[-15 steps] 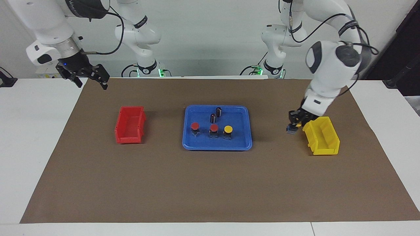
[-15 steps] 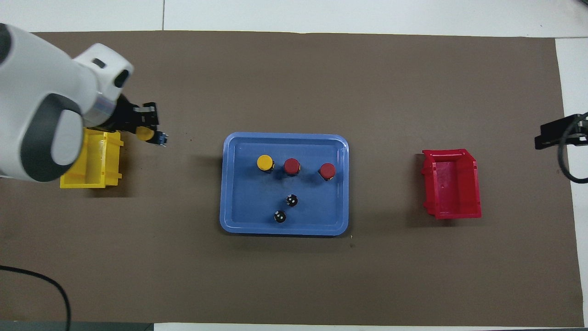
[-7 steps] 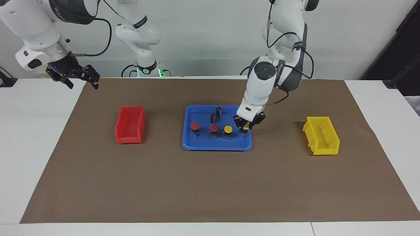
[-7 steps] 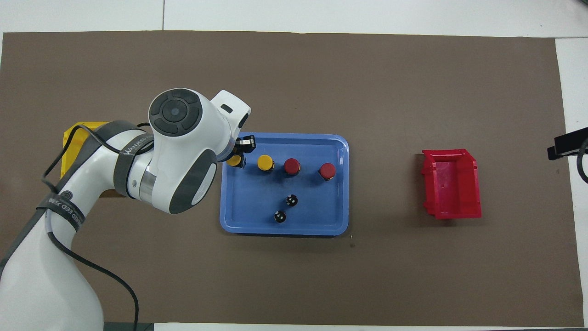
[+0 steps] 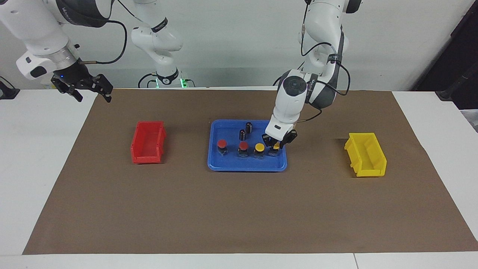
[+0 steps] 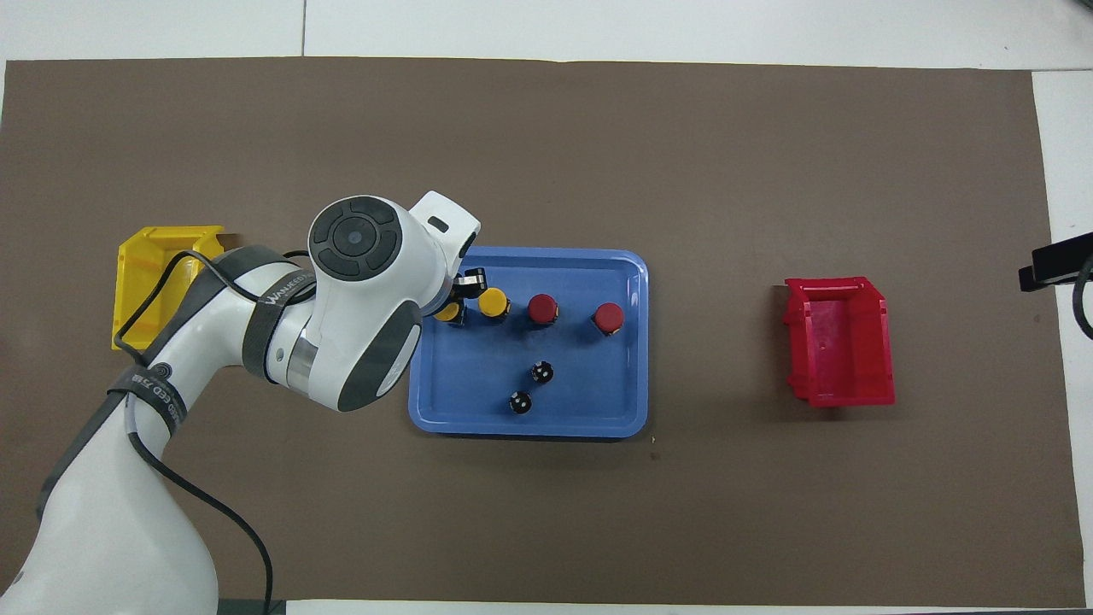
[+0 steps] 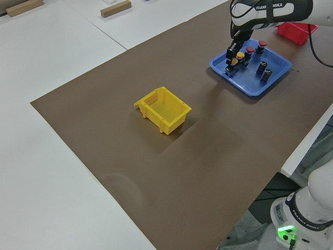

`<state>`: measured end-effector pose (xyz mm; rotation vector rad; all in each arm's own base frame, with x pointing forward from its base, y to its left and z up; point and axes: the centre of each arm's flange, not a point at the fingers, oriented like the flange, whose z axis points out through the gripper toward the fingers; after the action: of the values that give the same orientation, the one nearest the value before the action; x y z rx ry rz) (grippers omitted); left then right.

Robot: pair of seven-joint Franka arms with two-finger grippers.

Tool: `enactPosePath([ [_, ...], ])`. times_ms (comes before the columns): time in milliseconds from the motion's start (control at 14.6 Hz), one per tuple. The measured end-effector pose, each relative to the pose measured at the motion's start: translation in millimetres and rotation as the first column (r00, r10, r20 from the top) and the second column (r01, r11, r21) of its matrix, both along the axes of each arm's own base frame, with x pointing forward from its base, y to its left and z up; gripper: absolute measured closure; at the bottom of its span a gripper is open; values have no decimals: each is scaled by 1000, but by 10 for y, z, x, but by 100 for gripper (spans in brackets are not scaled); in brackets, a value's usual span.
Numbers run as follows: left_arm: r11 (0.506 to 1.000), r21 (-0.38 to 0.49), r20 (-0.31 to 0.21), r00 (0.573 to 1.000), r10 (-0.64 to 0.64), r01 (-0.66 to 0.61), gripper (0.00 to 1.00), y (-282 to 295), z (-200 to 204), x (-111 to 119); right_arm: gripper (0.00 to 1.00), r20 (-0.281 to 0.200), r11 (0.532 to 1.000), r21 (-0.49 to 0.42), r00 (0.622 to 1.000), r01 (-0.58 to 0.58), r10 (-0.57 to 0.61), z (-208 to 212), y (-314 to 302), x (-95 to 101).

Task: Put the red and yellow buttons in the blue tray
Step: 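Release the yellow button in the tray and lift the left gripper away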

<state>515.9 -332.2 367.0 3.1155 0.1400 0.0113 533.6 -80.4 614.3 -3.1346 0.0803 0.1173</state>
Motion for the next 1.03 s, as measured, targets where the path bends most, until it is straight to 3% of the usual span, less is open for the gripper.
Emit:
enactPosePath([
  [618,1000,6,-3,1000,18,-18,57,103,-32,44,0,0,1000,0,1000,-2,2,0,10,2],
  [755,1000,6,-3,1000,18,-18,40,104,-31,44,0,1,1000,0,1000,-1,1,1,6,1],
  [892,1000,5,-3,1000,18,-18,35,103,-13,47,0,4,1000,-1,1000,-1,1,16,6,-3],
  [1029,1000,6,-5,1000,23,-23,13,119,90,80,0,6,1000,-1,1000,-1,1,28,7,-8],
])
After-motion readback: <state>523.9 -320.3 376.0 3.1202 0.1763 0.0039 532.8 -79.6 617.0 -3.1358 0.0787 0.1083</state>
